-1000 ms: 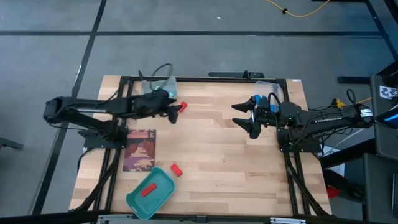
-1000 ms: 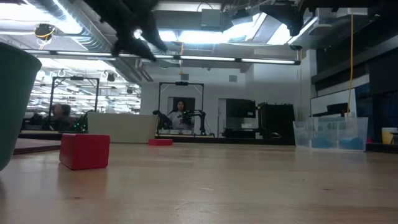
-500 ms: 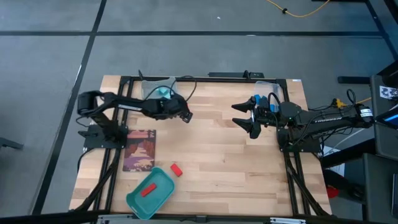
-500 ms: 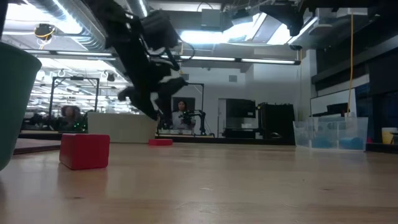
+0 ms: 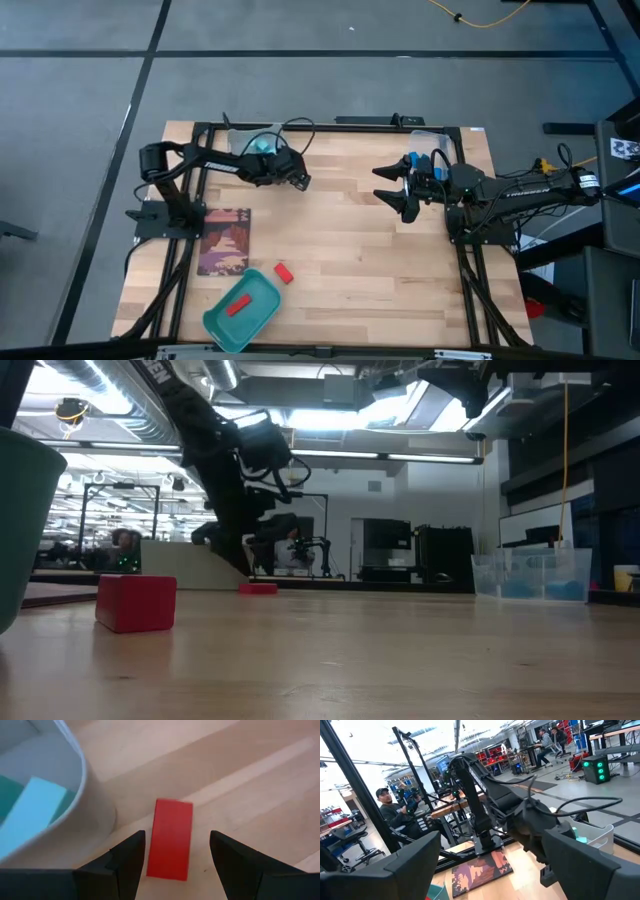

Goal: Sort & place blocks by color
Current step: Put the top red block into the green bin, then put the red block into the green bin

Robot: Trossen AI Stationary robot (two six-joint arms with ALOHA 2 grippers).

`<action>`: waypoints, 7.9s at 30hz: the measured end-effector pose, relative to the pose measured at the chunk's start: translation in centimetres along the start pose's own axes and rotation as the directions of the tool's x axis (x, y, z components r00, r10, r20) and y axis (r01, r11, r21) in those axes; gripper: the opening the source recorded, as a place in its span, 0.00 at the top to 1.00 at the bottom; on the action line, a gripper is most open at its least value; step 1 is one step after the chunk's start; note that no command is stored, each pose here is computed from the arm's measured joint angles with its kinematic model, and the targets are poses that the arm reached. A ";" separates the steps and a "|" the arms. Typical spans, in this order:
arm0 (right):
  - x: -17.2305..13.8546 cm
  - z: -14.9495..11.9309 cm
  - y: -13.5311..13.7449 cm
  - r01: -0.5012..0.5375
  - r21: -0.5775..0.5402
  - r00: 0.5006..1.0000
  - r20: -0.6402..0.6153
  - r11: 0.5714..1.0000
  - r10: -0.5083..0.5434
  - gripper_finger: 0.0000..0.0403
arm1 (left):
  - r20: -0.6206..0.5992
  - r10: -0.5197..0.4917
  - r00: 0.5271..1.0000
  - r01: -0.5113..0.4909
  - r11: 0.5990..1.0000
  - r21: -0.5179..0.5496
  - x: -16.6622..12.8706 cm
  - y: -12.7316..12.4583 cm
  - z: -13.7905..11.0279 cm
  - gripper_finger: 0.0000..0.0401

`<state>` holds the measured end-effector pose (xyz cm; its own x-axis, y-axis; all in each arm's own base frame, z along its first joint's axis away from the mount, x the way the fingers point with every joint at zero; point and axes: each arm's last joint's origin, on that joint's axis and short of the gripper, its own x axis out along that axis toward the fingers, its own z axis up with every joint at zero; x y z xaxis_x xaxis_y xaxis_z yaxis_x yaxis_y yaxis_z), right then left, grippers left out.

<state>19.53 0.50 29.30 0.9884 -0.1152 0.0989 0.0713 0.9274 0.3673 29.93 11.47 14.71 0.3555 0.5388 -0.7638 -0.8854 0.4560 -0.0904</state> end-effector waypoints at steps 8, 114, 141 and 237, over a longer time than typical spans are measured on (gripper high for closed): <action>0.0 0.0 0.0 0.000 0.000 1.000 -0.001 1.000 0.000 0.13 | -0.059 -0.006 0.998 0.005 1.000 -0.005 1.7 0.1 -0.8 0.46; -0.1 -1.2 -0.4 0.039 0.003 0.991 -0.130 0.999 -0.038 0.13 | -0.630 -0.179 0.756 0.573 0.647 0.503 -24.6 -9.7 -24.4 0.70; -0.1 -1.2 -0.5 0.040 0.006 0.991 -0.129 0.999 -0.039 0.13 | -0.676 -0.171 0.717 0.594 0.658 0.463 -24.1 -10.1 -24.2 0.46; -0.1 -0.8 0.6 -0.076 0.077 0.992 -0.095 0.994 0.083 0.13 | -0.655 -0.132 0.744 0.504 0.754 0.421 -15.8 -14.7 -13.8 0.46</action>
<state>19.57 1.37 28.72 0.9992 -0.0031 0.0405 -0.0145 0.9033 0.4288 33.22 -13.54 19.26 0.1851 -0.1233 -0.9750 -0.3620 0.9138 -0.1843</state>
